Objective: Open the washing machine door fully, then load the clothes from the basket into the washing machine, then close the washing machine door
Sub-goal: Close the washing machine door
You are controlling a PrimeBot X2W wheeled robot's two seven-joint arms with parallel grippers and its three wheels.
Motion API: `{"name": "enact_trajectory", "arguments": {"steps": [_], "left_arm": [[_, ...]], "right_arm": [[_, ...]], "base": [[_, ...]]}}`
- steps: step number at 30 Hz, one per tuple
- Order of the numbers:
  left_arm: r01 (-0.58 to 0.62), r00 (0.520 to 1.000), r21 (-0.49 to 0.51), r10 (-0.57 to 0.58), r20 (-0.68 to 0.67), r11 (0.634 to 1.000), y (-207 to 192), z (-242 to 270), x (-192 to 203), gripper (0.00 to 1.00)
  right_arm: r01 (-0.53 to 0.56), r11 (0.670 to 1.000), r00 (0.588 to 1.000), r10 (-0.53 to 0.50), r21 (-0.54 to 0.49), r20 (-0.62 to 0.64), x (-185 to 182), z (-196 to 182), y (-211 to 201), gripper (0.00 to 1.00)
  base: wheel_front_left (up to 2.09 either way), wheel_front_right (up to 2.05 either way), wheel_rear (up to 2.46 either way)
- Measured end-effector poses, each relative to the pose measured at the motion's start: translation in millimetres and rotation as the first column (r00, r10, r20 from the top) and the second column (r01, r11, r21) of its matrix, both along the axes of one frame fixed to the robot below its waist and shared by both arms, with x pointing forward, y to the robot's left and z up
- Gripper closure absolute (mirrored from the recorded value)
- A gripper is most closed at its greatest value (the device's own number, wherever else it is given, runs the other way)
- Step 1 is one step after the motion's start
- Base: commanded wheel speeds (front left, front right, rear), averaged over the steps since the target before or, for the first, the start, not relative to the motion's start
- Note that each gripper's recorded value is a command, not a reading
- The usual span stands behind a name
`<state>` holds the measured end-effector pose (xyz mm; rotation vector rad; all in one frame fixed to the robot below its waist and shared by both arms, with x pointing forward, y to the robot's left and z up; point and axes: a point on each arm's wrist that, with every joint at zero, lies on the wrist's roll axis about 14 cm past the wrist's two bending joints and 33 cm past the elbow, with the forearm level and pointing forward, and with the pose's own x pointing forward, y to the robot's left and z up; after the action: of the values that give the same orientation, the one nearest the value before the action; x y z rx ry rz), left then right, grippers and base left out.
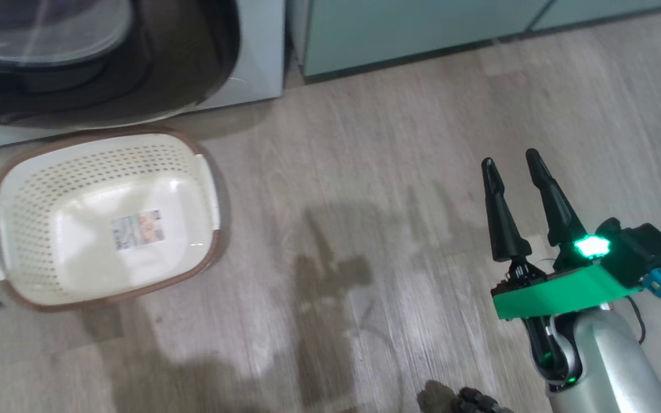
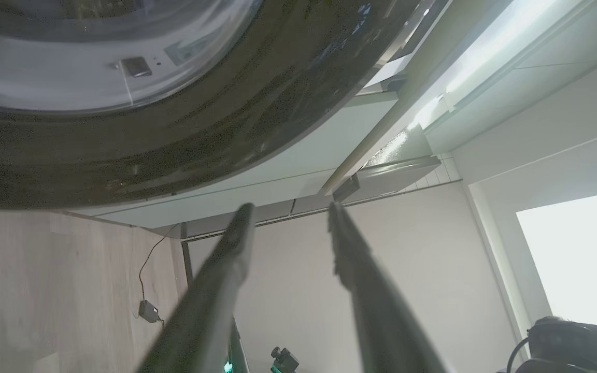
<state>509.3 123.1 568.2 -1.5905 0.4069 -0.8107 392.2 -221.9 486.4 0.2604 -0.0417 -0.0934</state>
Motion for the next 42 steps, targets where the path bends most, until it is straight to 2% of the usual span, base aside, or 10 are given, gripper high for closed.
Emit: {"name": "enact_trajectory", "arguments": {"steps": [6,10,17,21,26,28,32,36,39,42], "left_arm": [[-0.159,0.987,-0.076,0.158,-0.015,0.984,22.3,-2.9,-29.8,0.00],[-0.261,0.965,-0.123,0.258,-0.041,0.957,38.4,-6.0,-49.0,0.00],[-0.446,0.891,-0.191,0.414,-0.186,0.874,67.4,-29.7,-72.1,0.00],[-0.519,0.840,-0.137,0.473,-0.265,0.844,66.6,-47.3,-82.9,0.00],[-0.592,0.788,0.080,0.597,-0.151,0.802,64.7,-42.7,-86.4,0.00],[-0.628,0.758,0.175,0.647,-0.079,0.758,65.2,-41.2,-87.9,0.00],[-0.702,0.695,0.342,0.705,0.138,0.625,65.3,-28.4,-93.0,0.00],[-0.757,0.636,0.473,0.673,0.377,0.450,65.6,-16.3,-100.0,0.00],[-0.772,0.616,0.567,0.562,0.552,0.289,61.4,-10.2,-103.2,0.00],[-0.779,0.603,0.603,0.464,0.649,0.171,54.0,-8.0,-106.2,0.00]], "right_arm": [[-0.053,0.999,0.999,0.053,-0.003,0.008,7.3,0.4,16.4,0.00],[-0.075,0.997,0.997,0.075,0.000,0.020,11.0,3.5,23.5,0.00],[-0.093,0.996,0.995,0.093,-0.002,0.039,13.0,9.6,29.4,0.00],[-0.093,0.996,0.994,0.094,-0.009,0.052,13.4,14.2,29.5,0.00],[-0.097,0.995,0.992,0.100,-0.038,0.071,11.3,22.8,30.3,0.00],[-0.093,0.995,0.993,0.096,-0.044,0.071,8.9,24.5,28.6,0.00],[-0.091,0.994,0.993,0.095,-0.059,0.073,4.6,29.4,27.6,0.00],[-0.090,0.992,0.991,0.097,-0.083,0.088,2.7,39.5,26.6,0.00],[-0.093,0.990,0.990,0.103,-0.102,0.099,2.2,47.3,27.5,0.00],[-0.097,0.989,0.990,0.108,-0.116,0.092,-1.8,48.5,28.6,0.00]], "base": [[0.00,0.00,0.00],[0.00,0.00,0.00],[0.00,0.00,0.00],[0.00,0.00,0.00],[0.00,0.00,0.00],[0.00,0.00,0.00],[0.00,0.00,0.00],[0.00,0.00,0.00],[0.00,0.00,0.00],[0.00,0.00,0.00]]}}
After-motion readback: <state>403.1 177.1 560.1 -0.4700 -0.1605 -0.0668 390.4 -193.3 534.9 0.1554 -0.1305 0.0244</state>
